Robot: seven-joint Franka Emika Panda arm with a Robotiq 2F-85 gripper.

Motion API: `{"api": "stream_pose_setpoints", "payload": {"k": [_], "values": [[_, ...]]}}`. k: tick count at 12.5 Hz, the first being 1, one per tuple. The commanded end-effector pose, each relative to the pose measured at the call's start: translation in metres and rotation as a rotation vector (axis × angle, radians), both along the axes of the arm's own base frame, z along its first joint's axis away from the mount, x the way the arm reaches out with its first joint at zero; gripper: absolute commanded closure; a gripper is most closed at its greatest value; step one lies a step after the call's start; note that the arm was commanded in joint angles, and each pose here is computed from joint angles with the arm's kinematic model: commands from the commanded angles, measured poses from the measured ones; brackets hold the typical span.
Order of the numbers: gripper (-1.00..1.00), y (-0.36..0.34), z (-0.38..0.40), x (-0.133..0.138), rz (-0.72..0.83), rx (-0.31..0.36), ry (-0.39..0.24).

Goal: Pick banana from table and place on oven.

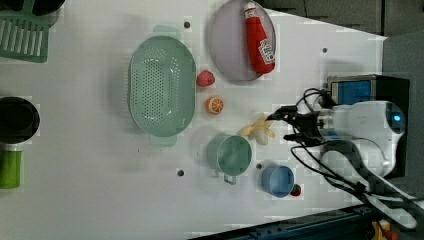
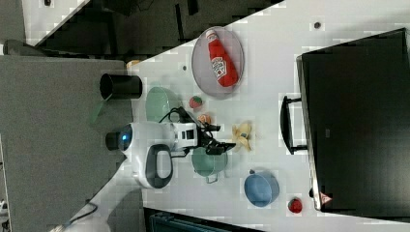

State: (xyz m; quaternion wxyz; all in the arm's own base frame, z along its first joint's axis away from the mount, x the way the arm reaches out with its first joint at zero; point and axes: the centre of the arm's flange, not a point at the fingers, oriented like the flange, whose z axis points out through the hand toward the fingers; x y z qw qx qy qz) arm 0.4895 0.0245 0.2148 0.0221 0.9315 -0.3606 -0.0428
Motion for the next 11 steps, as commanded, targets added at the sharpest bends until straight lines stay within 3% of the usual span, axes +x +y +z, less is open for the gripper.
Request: {"api": "stream_pose_setpoints", "payload": {"k": [1, 5, 8, 11], "values": [[-1.0, 0.006, -0.033, -0.012, 0.023, 0.016, 0.016], [-1.0, 0.008, -0.056, -0.019, 0.026, 0.022, 0.018], [-0.18, 0.009, -0.057, -0.019, 0.024, 0.023, 0.007], [0.48, 0.008, -0.056, -0.017, 0.021, 0.025, -0.004]]}}
